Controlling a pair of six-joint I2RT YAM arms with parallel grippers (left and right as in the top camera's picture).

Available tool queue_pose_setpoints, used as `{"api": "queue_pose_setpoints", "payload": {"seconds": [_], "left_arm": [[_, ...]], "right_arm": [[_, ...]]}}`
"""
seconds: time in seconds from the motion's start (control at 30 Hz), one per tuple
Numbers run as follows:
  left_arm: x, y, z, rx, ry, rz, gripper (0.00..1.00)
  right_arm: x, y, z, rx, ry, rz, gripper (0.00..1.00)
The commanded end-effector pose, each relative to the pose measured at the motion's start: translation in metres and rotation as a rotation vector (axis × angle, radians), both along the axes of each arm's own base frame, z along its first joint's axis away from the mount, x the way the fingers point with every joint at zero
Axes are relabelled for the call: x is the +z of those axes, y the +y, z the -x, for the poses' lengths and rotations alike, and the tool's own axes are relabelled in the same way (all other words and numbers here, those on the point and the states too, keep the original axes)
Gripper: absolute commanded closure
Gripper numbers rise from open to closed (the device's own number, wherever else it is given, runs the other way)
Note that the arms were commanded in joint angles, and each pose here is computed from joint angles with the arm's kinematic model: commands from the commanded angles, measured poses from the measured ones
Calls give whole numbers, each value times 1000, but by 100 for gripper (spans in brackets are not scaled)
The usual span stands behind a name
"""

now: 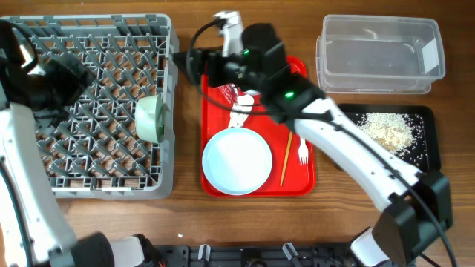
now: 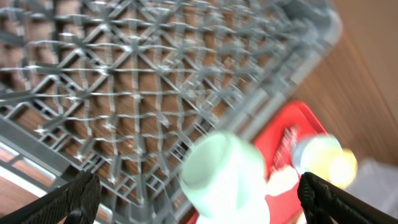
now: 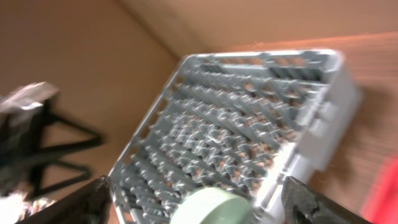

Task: Sort waste into correct bins and load items into the dishwasher rack

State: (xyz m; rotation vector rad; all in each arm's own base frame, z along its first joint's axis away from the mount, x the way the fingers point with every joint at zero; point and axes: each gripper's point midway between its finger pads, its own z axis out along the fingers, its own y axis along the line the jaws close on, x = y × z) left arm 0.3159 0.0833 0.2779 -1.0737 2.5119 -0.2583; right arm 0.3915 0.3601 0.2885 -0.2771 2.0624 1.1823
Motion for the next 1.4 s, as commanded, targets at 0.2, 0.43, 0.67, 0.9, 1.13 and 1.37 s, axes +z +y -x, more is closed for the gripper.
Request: {"api": "queue_pose_setpoints", "payload": {"seconds": [0.2, 0.43, 0.67, 0.9, 1.13, 1.37], "left_arm": [[3, -102, 44, -435, 104, -173, 0], [-61, -101, 23, -489, 268, -236, 0], [-92, -101, 0, -525, 330, -268, 0], [-117, -114, -11, -670, 361, -220, 1], [-127, -112, -9, -695, 396, -224, 17], [-145, -112, -3, -712, 423, -217, 22]], "right_arm": [[-29, -217, -66, -432, 286, 64, 0], [-57, -315, -66, -659, 432, 97, 0], [-65, -334, -65, -737, 450, 140, 0], [-67, -339, -65, -765, 449, 161, 0], [-72, -360, -66, -869, 434, 228, 0], [-72, -360, -66, -869, 434, 228, 0]]}}
